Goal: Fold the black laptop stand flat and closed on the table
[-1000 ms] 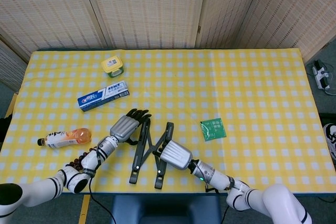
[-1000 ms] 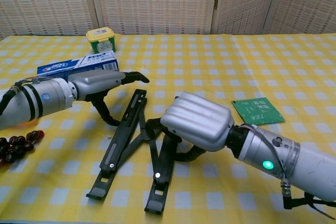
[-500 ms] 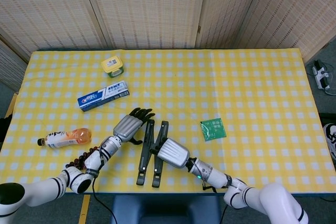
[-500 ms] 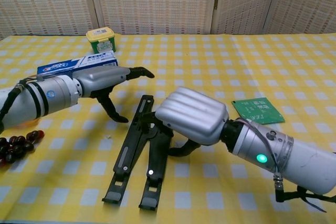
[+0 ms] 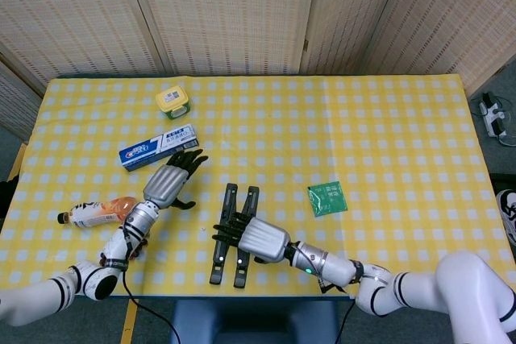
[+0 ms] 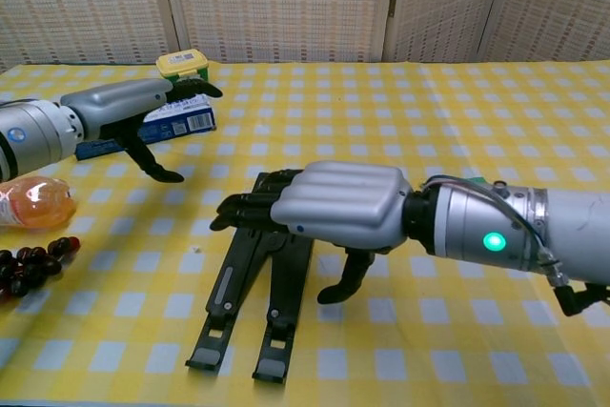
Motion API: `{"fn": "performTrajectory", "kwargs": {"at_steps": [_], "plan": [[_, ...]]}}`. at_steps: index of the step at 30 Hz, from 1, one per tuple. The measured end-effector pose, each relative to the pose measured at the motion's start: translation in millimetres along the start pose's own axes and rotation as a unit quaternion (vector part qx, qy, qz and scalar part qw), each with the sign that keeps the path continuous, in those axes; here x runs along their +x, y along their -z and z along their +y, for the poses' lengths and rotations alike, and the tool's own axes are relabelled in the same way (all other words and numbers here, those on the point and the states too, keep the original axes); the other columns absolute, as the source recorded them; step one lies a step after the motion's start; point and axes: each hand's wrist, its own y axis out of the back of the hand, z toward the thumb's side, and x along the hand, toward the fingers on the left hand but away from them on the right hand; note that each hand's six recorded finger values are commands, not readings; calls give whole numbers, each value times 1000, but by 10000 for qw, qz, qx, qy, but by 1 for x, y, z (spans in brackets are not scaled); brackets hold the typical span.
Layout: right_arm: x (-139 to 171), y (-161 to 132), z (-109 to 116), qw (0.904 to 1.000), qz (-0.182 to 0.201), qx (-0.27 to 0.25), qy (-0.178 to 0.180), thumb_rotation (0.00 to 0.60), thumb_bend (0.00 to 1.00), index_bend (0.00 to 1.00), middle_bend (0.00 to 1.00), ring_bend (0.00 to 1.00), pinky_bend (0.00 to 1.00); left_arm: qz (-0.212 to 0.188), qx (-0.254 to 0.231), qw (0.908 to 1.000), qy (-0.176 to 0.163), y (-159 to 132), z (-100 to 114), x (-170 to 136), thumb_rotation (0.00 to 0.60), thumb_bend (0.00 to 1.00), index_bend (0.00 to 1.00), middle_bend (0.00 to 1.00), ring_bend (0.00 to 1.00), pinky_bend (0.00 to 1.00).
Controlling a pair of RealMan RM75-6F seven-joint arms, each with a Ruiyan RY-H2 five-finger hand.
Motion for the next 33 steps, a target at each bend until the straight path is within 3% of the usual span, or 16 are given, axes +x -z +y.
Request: {"fn": "performTrajectory", "kwargs": {"at_steps": [4, 7, 12, 26, 33], "plan": [[-8, 1, 3, 9976, 73, 222, -652, 600, 229, 0, 51, 105, 65, 62, -106, 9999, 24, 5, 0, -5, 600, 206, 0, 0, 0, 0], [-16, 3, 8, 9952, 121, 474, -853, 600, 230, 0, 51, 95, 56, 113, -169, 9998, 31, 9, 0, -7, 600, 206, 0, 0, 0, 0], [-27, 5, 9, 9922, 161, 769, -970, 600, 229, 0, 52, 94, 53, 184, -235, 9996, 3, 14, 0, -9, 600, 206, 0, 0, 0, 0], [-45, 5, -3, 9895, 144, 855, -1160, 600, 230, 1, 76, 93, 52, 281, -334, 9990, -17, 25, 0, -13, 600, 206, 0, 0, 0, 0], [-56, 5, 0, 9890, 149, 844, -1206, 600, 230, 136, 161, 111, 52, 284, -323, 9990, -75, 28, 2, -14, 600, 206, 0, 0, 0, 0]]}}
